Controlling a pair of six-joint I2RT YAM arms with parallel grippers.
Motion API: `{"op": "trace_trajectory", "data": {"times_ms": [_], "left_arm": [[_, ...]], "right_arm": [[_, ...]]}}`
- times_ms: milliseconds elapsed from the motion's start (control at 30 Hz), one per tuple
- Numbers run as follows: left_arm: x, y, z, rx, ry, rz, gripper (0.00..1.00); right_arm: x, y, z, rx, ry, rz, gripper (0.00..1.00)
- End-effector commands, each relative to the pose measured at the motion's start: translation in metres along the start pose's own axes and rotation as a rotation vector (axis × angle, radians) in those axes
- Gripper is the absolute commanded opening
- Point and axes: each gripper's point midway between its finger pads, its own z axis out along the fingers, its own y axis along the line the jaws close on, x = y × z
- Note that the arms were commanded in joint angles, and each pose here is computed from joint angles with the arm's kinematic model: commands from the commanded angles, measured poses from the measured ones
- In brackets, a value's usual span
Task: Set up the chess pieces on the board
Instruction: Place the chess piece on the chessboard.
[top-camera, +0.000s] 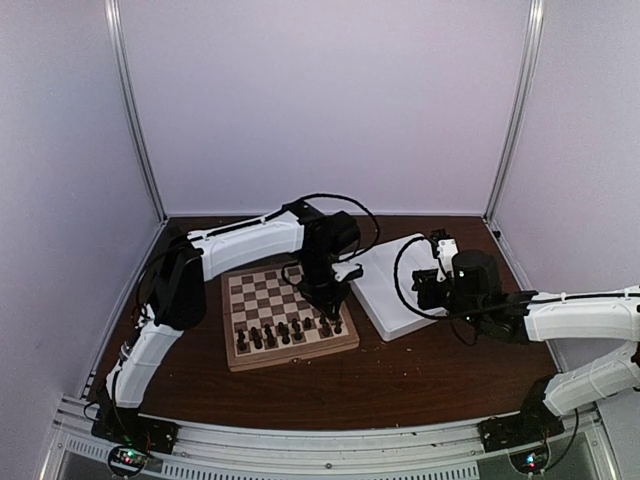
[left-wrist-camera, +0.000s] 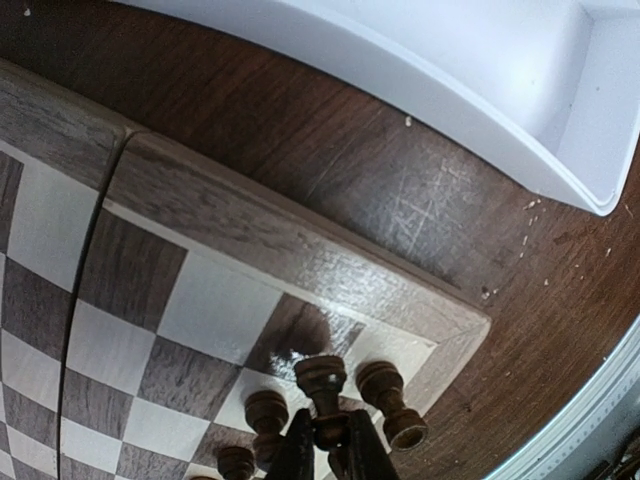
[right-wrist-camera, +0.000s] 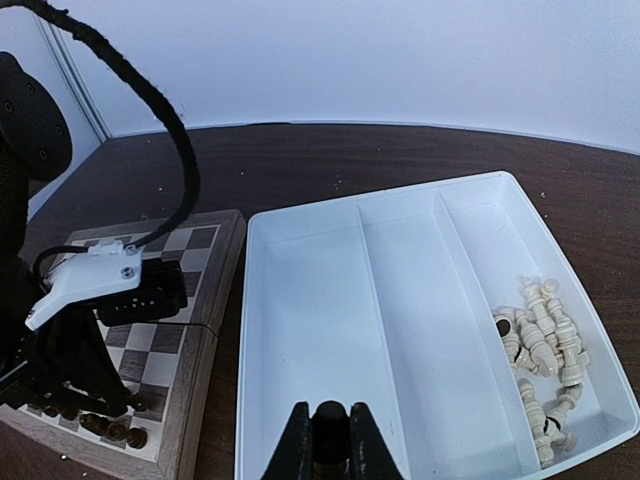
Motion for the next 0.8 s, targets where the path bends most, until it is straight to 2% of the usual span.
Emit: {"op": "trace_trajectory", "data": {"times_ms": [0, 200, 400, 767], "left_arm": [[-0.0079, 0.0017, -0.0070, 0.005, -0.023, 0.001, 0.07], [-0.0092, 0.0027, -0.0090, 0.005, -0.027, 0.000, 0.13], [-0.0081, 0.0024, -0.0094, 0.012, -0.022, -0.002, 0.07], [-0.0061, 0.0026, -0.0025, 0.028, -0.004, -0.012, 0.09]], "right_arm": [[-0.0068, -0.0030, 0.0010, 0.017, -0.021, 0.022, 0.03], [-0.0065, -0.0038, 0.0012, 0.020, -0.020, 0.023, 0.03], [-0.0057, -0.0036, 0.0014, 0.018, -0.017, 0.024, 0.03], [-0.0061, -0.0048, 0.0014, 0.021, -0.017, 0.027, 0.03]]}}
